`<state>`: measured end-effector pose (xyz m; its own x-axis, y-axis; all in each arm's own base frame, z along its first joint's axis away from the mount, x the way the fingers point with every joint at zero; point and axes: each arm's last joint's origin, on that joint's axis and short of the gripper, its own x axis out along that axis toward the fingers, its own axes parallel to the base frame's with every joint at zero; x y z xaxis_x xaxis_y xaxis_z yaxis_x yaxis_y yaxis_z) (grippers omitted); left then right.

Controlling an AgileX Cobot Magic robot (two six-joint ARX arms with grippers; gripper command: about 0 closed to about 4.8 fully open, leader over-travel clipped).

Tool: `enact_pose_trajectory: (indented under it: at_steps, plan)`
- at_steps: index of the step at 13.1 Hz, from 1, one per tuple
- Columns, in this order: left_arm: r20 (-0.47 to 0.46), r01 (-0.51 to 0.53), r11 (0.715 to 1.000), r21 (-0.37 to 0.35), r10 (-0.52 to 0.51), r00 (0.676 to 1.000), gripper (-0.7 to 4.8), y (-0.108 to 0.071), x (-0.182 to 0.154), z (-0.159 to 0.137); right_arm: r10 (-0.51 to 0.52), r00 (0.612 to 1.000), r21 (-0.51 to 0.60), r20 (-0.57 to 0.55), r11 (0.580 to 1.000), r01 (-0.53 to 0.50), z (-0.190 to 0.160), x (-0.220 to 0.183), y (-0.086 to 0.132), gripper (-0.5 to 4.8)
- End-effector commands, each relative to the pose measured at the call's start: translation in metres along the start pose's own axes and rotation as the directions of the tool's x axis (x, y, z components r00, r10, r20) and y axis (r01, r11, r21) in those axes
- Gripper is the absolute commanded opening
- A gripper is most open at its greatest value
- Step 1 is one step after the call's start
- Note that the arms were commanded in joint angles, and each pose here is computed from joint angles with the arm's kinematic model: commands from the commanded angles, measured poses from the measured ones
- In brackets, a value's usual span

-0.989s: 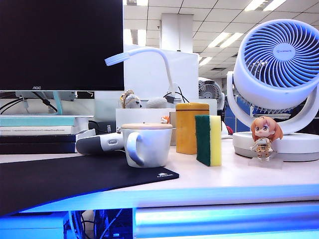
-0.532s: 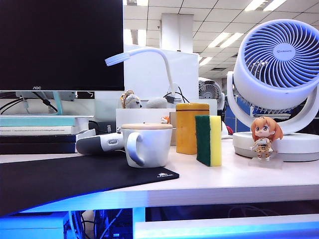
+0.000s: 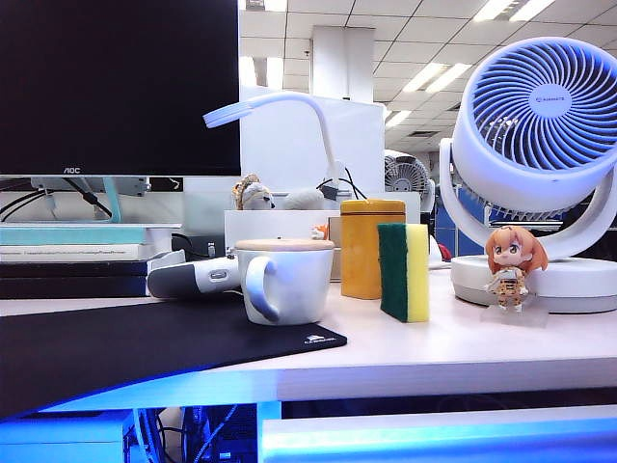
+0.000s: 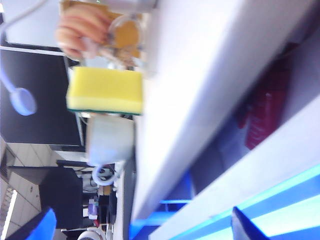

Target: Open the drawer, place the cleaning sponge inside, then close the drawer.

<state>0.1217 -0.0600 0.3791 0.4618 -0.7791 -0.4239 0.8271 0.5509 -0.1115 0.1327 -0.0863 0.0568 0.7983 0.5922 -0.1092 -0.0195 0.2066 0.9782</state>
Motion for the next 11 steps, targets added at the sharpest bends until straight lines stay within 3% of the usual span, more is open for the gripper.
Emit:
enact_pose_trajectory:
  at_steps: [1, 5, 11]
  plan:
    - [0.012, 0.005, 1.000, 0.015, -0.005, 1.000, -0.05, -0.001, -0.002, 0.001, -0.030, 0.998, 0.021, 0.051, 0.999, 0.029, 0.004, 0.000, 0.003, 4.79]
    - [0.004, 0.007, 1.000, 0.009, -0.007, 1.000, -0.05, -0.002, -0.002, 0.000, -0.008, 1.000, 0.028, 0.015, 1.000, 0.008, 0.023, 0.004, -0.003, 4.79]
    - [0.005, 0.006, 1.000, 0.011, -0.006, 1.000, -0.05, -0.002, -0.002, 0.000, 0.039, 0.998, 0.009, -0.049, 0.999, -0.039, 0.016, 0.003, -0.003, 4.79]
